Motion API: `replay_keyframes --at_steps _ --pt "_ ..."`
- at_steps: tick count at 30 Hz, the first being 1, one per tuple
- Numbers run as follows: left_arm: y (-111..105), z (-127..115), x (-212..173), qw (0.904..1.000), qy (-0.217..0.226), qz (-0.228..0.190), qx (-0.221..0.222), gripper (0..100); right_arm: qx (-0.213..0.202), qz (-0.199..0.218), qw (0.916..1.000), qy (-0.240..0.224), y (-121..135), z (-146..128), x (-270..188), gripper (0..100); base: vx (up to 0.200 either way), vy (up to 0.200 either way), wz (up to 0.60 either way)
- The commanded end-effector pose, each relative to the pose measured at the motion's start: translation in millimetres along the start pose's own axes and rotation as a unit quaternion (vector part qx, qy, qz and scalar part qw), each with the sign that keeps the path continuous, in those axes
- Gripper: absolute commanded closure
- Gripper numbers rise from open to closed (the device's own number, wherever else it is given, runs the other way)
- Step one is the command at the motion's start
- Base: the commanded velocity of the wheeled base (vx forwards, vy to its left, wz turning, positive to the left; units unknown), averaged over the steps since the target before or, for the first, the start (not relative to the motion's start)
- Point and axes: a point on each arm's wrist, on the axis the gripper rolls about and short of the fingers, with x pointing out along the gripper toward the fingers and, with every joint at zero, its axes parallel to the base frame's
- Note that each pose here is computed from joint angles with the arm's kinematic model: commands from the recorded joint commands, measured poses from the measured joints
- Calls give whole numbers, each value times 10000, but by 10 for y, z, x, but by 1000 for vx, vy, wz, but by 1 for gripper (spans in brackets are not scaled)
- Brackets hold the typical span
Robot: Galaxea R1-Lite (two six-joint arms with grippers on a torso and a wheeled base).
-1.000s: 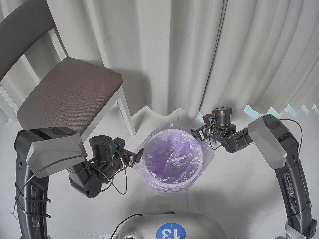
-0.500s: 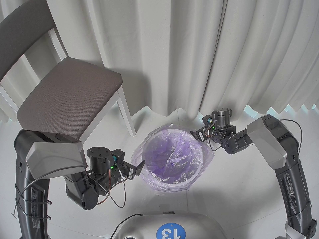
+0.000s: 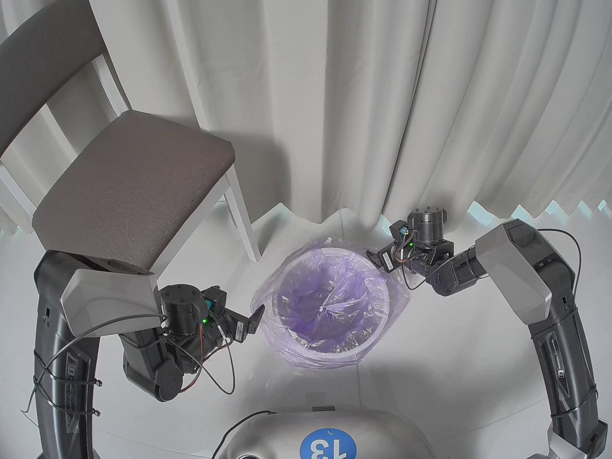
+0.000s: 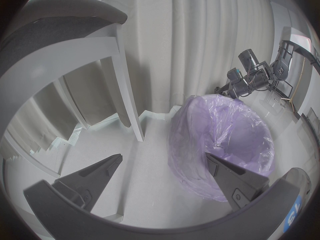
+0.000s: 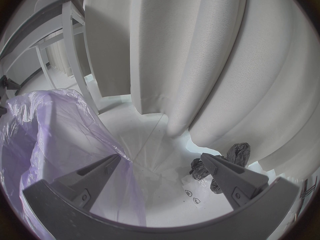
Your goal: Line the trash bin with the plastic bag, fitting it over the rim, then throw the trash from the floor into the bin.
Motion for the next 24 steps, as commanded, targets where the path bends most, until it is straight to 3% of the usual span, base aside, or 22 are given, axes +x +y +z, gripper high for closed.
replay_keyframes --at_steps 1,13,24 --pt "2 -71 38 10000 81 13 4 0 -5 11 10000 20 8 -14 -4 0 0 0 0" --pt "80 -259 171 9996 238 180 -23 0 20 34 9998 175 12 -145 27 0 0 0 0" --pt "36 -581 443 9988 469 155 68 0 200 1 9991 380 -2 -417 170 0 0 0 0"
